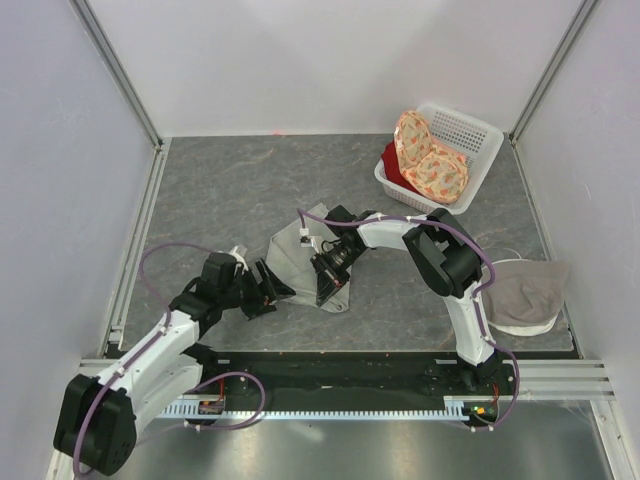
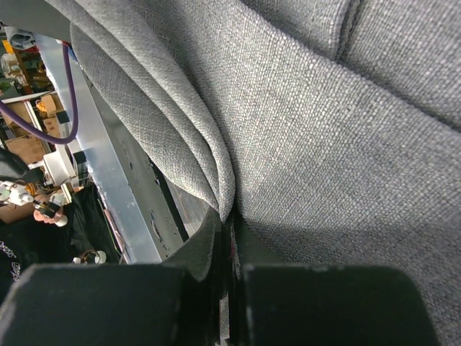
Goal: Fold the napkin, place the utensils inside, and roll it up
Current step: Roll the napkin with the utensil
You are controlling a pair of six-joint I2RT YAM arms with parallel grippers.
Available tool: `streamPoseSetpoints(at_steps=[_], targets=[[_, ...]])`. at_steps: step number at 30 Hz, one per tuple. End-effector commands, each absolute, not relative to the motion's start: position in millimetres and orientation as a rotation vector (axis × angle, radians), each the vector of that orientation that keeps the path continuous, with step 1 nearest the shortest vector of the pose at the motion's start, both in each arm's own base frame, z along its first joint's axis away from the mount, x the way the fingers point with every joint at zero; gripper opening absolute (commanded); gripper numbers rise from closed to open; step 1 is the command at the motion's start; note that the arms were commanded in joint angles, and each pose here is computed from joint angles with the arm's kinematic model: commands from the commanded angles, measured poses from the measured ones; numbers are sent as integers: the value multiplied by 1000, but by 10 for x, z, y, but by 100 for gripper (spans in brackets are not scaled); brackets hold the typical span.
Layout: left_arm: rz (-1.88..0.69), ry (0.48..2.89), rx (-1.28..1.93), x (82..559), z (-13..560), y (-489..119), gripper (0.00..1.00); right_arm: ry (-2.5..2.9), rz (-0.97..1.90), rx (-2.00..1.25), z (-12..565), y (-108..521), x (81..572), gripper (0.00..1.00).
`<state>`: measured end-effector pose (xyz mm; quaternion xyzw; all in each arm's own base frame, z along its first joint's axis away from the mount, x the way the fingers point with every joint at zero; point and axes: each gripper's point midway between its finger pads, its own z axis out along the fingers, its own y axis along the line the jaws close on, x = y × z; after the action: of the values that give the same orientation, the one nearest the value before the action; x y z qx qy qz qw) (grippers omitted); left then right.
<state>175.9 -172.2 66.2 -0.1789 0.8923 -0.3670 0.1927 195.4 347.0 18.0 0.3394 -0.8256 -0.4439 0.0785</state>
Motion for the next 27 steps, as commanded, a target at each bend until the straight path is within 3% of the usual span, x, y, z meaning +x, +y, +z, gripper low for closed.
streamPoseSetpoints(at_steps=[1,14,27], targets=[[-1160,2338,-474,2080,985,-1892,88,-2524,-1245,1025,-21,3396,1983,0],[-1005,2216,-496,2479,794,-1636,89,-2532,-1232,982,-60,3390,1969,0],[-744,2200,-233,2529,768,-1376,88,-2495,-1277,881,-90,3462,1969,0]])
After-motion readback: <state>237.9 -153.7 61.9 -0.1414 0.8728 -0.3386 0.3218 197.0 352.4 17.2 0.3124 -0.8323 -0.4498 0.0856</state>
